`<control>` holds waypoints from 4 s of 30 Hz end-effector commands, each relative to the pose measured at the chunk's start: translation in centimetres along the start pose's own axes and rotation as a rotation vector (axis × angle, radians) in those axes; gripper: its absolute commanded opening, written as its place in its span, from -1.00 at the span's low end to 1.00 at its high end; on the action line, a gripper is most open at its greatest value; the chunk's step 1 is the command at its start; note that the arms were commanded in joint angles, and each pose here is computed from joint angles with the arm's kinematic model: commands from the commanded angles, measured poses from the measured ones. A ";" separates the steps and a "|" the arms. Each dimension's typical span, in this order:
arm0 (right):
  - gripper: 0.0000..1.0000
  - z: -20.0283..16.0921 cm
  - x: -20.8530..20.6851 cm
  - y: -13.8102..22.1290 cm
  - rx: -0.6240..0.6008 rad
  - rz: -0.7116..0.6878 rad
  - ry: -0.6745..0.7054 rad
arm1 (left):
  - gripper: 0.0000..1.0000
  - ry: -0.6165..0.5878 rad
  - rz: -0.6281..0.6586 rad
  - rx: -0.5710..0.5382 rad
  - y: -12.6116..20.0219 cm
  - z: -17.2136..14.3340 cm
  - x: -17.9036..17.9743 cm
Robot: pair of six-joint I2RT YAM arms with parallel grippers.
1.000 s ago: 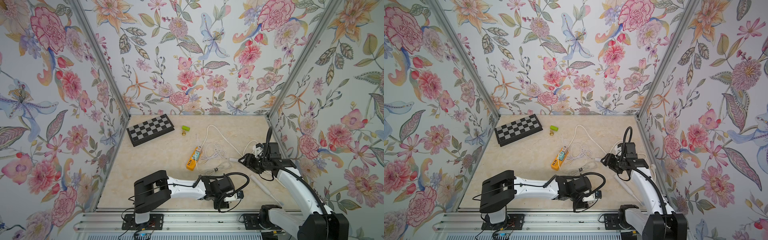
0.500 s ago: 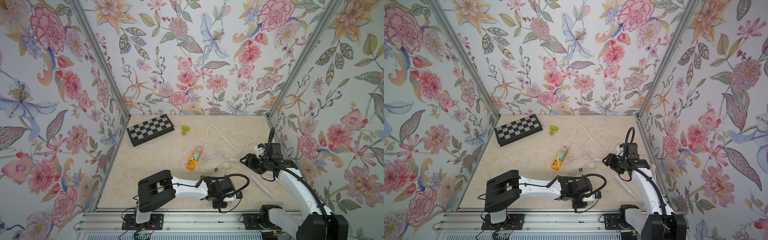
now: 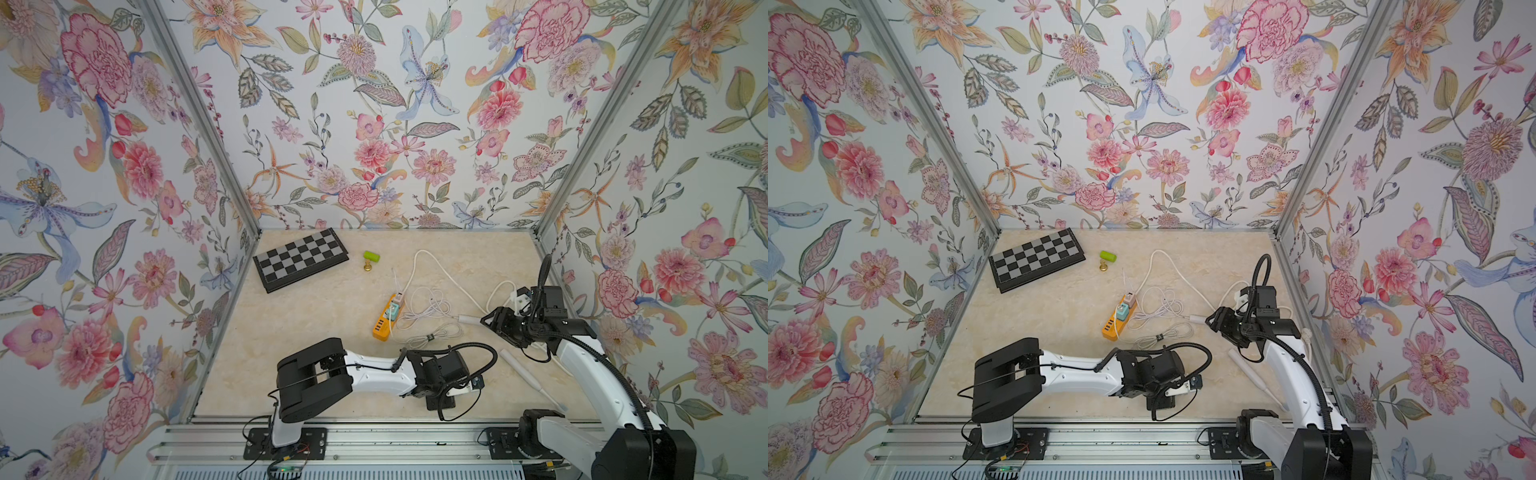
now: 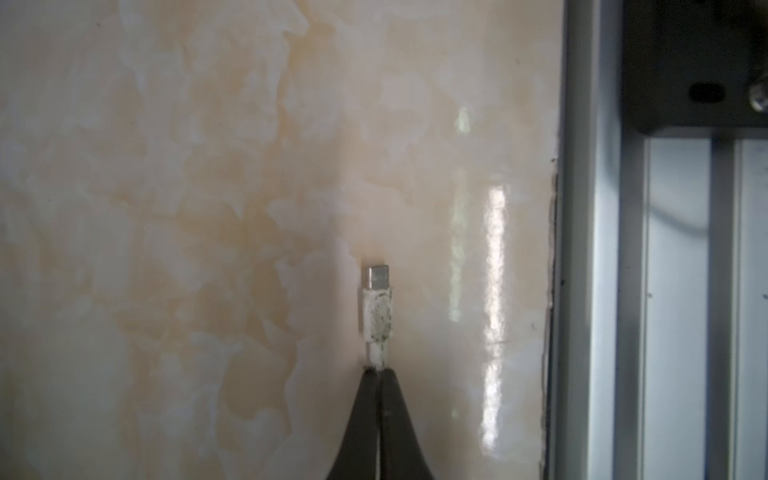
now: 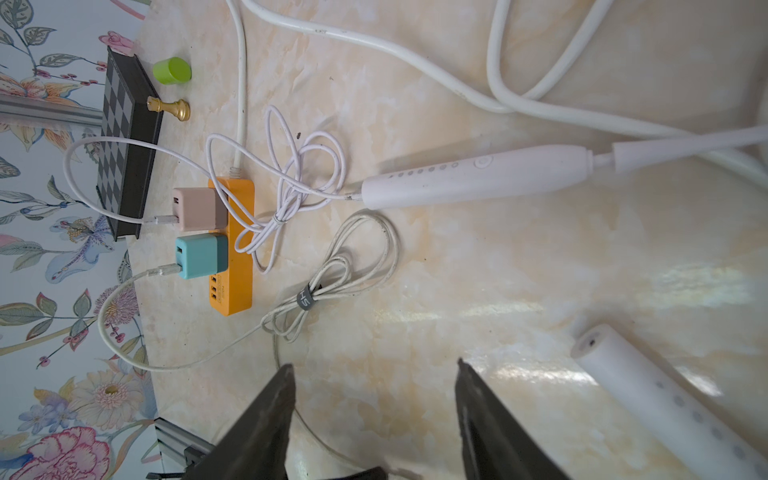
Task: Charge the electric toothbrush
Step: Pick up the charging cable from the center of the board, then pick up the electric toothbrush from the center of the board.
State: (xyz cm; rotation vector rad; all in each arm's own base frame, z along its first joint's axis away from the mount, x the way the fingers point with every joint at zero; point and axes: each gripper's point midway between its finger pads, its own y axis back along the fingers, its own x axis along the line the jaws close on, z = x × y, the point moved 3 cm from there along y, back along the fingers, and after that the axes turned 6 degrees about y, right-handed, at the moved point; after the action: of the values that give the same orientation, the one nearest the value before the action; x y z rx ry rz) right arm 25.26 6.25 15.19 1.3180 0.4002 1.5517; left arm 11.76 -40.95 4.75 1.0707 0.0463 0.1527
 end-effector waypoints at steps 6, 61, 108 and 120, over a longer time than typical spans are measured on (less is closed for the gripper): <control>0.26 0.3 1.2 1.1 -0.017 0.054 0.021 | -1.00 0.124 0.167 -0.164 4.6 1.8 5.0; -1.00 -1.1 13.0 1.3 -0.189 0.813 0.330 | -0.24 0.360 -0.060 -0.745 14.8 8.1 12.2; -0.14 -1.4 12.3 3.4 -0.295 0.671 0.471 | -1.00 0.410 -0.017 -0.750 14.8 8.6 15.4; 0.49 -1.1 -1.6 6.6 -0.177 -0.333 -0.313 | -1.00 0.445 0.120 -0.618 13.1 5.6 16.5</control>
State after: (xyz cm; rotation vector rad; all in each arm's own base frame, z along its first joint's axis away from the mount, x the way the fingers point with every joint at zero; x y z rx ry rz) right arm 25.67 6.50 22.86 1.1804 0.1157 1.4868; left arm 26.78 -38.16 19.55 0.3905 0.3390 0.4379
